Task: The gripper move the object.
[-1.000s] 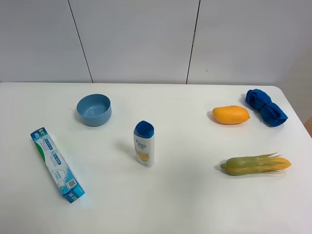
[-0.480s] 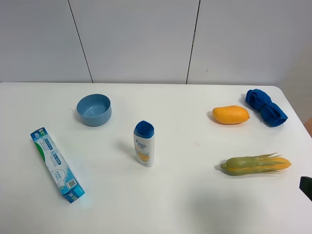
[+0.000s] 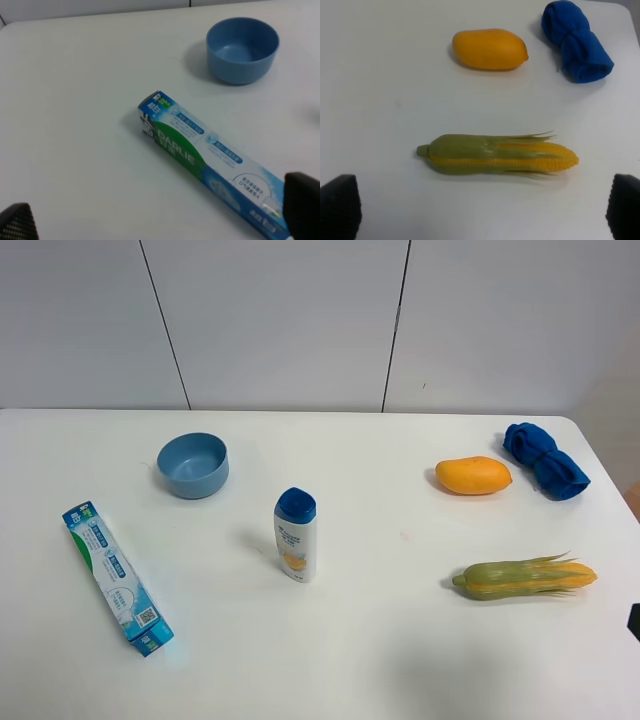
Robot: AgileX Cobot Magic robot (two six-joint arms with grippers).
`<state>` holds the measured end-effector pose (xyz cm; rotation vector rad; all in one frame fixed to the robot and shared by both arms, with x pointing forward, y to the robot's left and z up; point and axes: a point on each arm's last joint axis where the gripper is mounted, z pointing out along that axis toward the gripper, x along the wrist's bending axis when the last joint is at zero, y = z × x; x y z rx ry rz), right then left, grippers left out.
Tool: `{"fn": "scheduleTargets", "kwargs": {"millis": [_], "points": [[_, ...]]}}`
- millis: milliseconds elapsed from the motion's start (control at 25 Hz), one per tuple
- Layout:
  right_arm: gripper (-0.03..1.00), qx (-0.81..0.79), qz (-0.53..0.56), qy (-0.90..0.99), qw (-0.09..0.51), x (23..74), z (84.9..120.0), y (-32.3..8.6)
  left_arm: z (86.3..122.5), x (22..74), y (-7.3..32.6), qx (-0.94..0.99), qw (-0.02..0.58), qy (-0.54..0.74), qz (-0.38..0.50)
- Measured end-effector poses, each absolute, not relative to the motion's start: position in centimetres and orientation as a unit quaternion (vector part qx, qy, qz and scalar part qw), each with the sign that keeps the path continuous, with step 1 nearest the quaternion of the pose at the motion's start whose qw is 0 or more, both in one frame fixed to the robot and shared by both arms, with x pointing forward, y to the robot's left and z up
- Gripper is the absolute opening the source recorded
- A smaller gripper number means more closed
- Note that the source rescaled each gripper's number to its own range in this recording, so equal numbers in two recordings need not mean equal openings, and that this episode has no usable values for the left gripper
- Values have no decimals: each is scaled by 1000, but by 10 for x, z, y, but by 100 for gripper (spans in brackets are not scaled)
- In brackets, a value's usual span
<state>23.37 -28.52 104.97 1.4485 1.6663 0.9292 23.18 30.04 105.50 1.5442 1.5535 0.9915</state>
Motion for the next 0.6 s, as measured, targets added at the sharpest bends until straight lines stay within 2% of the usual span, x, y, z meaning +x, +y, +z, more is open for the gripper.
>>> {"fn": "scheduleTargets", "kwargs": {"millis": [600], "points": [[99,563,361,648,364,234,1050,-285,1055,232,300,599,360,603,385]]}}
